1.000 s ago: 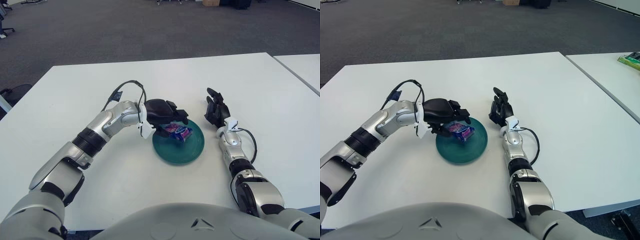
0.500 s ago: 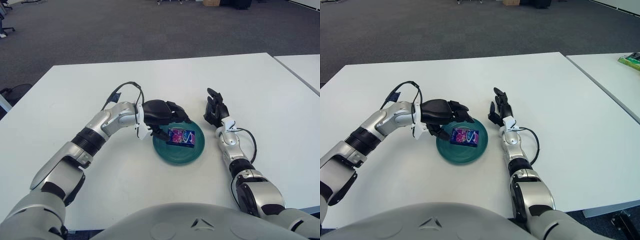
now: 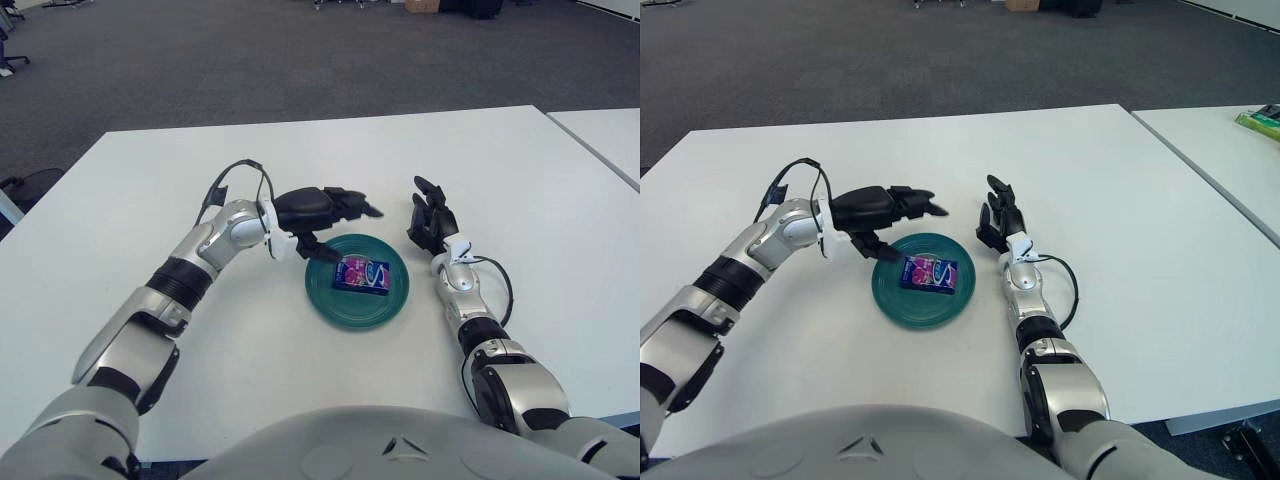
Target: Put the gum into the plate.
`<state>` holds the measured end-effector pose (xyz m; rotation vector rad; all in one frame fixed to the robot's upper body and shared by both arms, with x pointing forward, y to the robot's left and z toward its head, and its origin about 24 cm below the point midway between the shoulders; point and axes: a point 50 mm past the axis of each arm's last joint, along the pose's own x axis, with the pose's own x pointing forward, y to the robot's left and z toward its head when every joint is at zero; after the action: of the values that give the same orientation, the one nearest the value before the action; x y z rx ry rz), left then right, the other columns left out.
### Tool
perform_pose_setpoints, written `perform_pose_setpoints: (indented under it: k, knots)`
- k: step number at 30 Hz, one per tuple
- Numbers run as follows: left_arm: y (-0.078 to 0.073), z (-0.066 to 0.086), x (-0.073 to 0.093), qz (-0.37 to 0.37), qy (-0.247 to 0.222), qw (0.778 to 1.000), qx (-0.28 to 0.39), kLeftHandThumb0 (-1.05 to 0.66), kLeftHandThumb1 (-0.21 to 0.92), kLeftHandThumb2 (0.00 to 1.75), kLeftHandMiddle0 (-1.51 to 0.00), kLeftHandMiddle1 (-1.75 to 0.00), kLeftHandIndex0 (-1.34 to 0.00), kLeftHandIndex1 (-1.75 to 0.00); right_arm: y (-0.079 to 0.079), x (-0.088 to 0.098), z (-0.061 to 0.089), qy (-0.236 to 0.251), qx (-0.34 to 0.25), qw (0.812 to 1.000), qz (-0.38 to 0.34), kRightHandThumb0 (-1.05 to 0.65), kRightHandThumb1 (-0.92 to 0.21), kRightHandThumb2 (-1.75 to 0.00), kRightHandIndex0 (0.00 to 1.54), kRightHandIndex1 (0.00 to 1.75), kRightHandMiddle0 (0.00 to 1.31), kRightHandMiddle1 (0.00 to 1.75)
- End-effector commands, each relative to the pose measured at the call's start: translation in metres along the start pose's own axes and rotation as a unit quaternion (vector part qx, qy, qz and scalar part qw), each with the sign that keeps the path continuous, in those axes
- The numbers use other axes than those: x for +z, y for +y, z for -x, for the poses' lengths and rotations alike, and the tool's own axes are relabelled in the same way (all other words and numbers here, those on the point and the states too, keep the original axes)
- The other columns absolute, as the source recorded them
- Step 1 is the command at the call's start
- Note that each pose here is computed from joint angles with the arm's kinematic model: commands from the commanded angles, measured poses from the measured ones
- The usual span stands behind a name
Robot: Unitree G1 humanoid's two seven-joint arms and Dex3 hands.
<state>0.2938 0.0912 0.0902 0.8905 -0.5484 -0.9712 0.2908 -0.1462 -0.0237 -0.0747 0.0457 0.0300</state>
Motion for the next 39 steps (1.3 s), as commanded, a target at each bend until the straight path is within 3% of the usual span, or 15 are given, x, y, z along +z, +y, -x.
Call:
perform_pose_setpoints:
  k: [1,4,9,11,13,21,25,28,39]
  knots:
    - [-0.011,0.015,-0.021,0.123,0.051,0.986,0.097,-1.05,0.92,0.59,-0.12,-0.01,0.00,-0.37,0.010,-0.060,0.044,0.160,-0.009,0.986,-0.033,-0.73,-0.92,-0.96,0.25,0.00,0.00,0.47]
    - [-0.018,0.019,-0.027,0.207,0.064,0.957,0.192,-1.05,0.92,0.62,-0.08,0.00,0.00,-0.29,0.010,-0.060,0.044,0.160,-0.011,0.986,-0.039,-0.76,-0.92,-0.95,0.26,0.00,0.00,0.53]
    - [-0.028,0.020,-0.032,0.321,0.072,0.875,0.355,-1.05,0.92,0.77,-0.02,0.00,0.00,-0.18,0.010,-0.060,0.044,0.163,-0.013,0.985,-0.048,-0.80,-0.92,-0.95,0.29,0.01,0.00,0.64]
    - [-0.034,0.020,-0.032,0.351,0.072,0.849,0.389,-1.05,0.92,0.83,-0.01,0.00,0.00,-0.17,0.010,-0.060,0.044,0.164,-0.013,0.985,-0.050,-0.81,-0.92,-0.95,0.30,0.01,0.00,0.66]
    - [-0.037,0.020,-0.031,0.363,0.073,0.837,0.404,-1.05,0.92,0.86,0.00,0.00,0.00,-0.17,0.010,-0.060,0.044,0.165,-0.012,0.985,-0.051,-0.81,-0.92,-0.95,0.30,0.01,0.00,0.67]
    - [-0.080,0.042,-0.041,0.438,0.128,0.748,0.482,-1.04,0.92,1.00,0.00,0.00,0.00,-0.22,0.009,-0.061,0.046,0.166,-0.008,0.985,-0.053,-0.81,-0.92,-0.96,0.29,0.00,0.00,0.66]
    - [-0.098,0.052,-0.047,0.467,0.149,0.719,0.492,-1.03,0.92,1.03,0.00,0.00,0.00,-0.23,0.008,-0.061,0.046,0.165,-0.005,0.985,-0.054,-0.81,-0.92,-0.96,0.28,0.00,0.00,0.64]
    - [-0.104,0.054,-0.046,0.472,0.156,0.707,0.503,-1.03,0.92,1.03,0.00,0.00,0.00,-0.22,0.008,-0.061,0.046,0.164,-0.004,0.985,-0.056,-0.81,-0.92,-0.96,0.27,0.00,0.00,0.62]
    - [-0.130,0.066,-0.044,0.478,0.187,0.699,0.498,-1.05,0.92,1.03,0.00,0.00,0.00,-0.17,0.007,-0.061,0.047,0.165,0.001,0.985,-0.053,-0.81,-0.92,-0.95,0.26,0.00,0.00,0.59]
